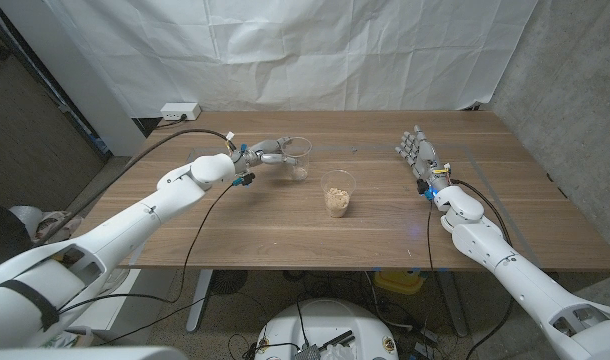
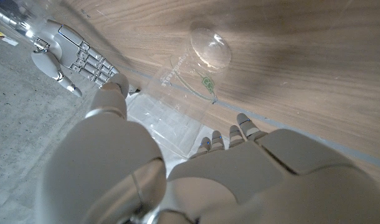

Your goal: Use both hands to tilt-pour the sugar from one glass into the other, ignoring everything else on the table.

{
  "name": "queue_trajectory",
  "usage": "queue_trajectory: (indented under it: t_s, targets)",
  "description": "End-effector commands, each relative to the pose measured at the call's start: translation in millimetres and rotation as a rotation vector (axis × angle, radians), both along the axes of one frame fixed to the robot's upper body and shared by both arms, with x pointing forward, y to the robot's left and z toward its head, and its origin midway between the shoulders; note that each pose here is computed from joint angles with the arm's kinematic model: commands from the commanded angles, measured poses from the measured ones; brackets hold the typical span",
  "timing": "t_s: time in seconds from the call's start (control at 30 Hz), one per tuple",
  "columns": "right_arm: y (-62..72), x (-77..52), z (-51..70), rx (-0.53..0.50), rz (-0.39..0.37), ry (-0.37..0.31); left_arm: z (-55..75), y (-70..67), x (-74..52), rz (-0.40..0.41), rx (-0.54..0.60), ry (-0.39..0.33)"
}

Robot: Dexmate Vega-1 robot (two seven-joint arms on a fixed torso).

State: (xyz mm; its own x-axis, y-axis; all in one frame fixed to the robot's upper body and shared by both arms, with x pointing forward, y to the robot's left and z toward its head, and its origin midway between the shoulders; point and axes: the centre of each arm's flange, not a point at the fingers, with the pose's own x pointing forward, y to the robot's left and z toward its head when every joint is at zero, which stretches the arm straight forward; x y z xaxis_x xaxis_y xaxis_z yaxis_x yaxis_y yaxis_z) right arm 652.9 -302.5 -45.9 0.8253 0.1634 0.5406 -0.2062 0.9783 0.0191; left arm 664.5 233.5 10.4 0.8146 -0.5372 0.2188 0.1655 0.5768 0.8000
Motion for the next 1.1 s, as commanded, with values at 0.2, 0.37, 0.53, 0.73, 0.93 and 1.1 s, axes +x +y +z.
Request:
queue_trajectory:
  t_s: [0.2,0.37,0.53,0.73,0.93,1.1]
  targets:
    - [-1.4,1.2,0.1,0.002,-0.010,0.005,-36.1,-6.9,17.6,-0.075,-0.153,0.028]
    - [-1.8,2.5,-2.1,0.012,-0.014,0.008,-37.7,-14.3,21.0,-0.080,-0.192,-0.018]
    - [-4.0,2.1,-2.6,0.017,-0.019,0.004,-32.5,-19.4,22.6,-0.080,-0.211,-0.054]
    - [-5.9,2.7,-4.5,0.023,-0.019,0.007,-27.6,-24.7,23.1,-0.056,-0.232,-0.109]
    - [-5.6,-6.3,-8.0,0.007,-0.020,-0.049,-26.2,-27.5,22.5,-0.044,-0.257,-0.127]
    - [-3.5,-15.5,-24.3,-0.011,-0.031,-0.061,-27.6,-25.6,22.4,-0.047,-0.275,-0.120]
